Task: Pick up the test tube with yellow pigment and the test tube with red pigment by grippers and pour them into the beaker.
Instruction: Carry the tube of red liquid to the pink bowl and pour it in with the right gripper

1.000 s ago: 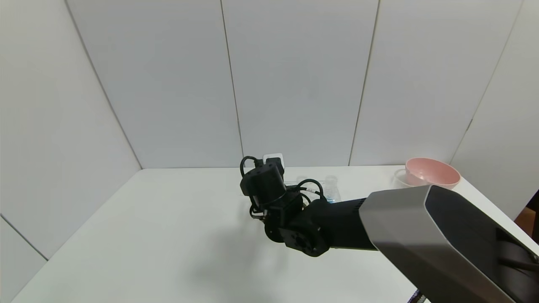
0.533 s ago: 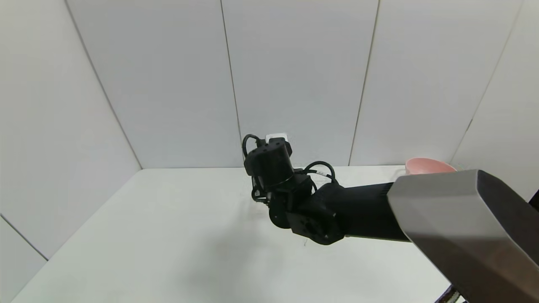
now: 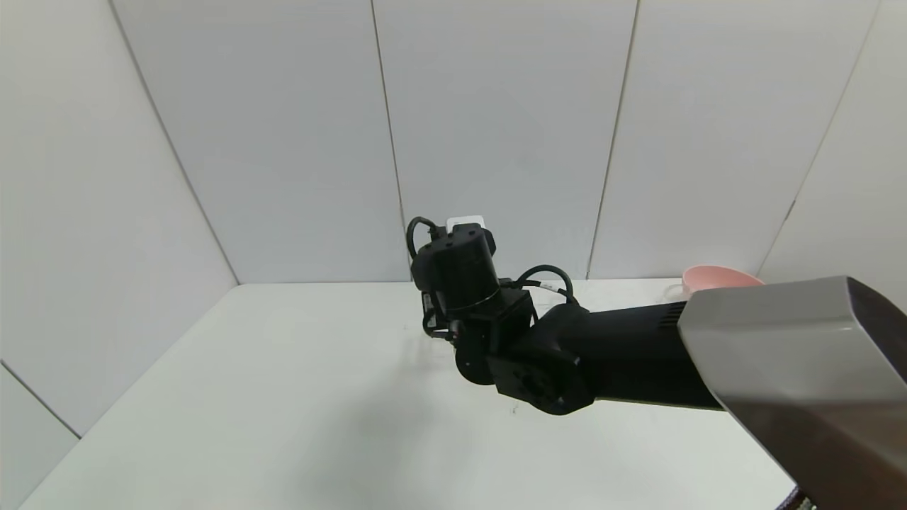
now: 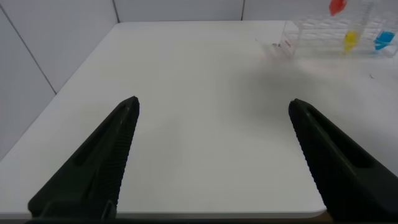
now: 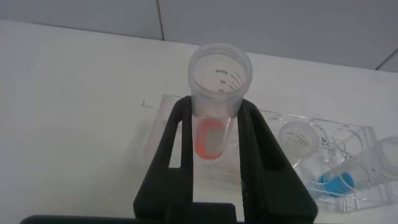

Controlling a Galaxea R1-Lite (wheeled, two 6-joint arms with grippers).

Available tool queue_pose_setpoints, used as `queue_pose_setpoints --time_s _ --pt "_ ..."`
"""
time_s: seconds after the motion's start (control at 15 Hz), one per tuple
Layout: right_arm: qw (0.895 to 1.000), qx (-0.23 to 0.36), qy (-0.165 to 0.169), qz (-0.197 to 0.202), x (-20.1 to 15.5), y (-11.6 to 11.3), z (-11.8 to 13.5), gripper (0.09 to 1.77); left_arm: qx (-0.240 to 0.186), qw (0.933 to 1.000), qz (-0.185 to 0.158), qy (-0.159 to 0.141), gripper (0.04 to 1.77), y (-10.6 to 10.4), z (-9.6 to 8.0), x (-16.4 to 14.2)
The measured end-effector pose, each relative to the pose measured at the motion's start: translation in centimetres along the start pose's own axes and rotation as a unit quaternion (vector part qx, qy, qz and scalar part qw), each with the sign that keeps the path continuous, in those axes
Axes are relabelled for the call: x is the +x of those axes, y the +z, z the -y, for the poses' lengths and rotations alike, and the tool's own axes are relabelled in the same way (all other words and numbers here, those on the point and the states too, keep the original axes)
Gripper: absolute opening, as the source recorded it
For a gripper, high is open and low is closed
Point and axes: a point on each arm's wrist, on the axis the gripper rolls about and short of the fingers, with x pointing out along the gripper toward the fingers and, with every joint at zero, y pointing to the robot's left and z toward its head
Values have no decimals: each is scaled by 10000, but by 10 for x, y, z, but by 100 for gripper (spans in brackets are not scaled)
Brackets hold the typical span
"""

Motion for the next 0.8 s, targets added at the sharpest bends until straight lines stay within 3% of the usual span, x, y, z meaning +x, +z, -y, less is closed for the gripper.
queue_pose_setpoints --time_s 0.13,0.47,0.8 --pt "9999 -56 87 -88 -4 -3 2 49 0 10000 0 -2 172 0 0 0" --pt "9941 -235 888 -580 -29 -9 20 49 0 10000 0 -2 172 0 0 0" --pt "9743 -579 1925 -1018 -64 -16 71 49 0 10000 0 0 172 0 0 0"
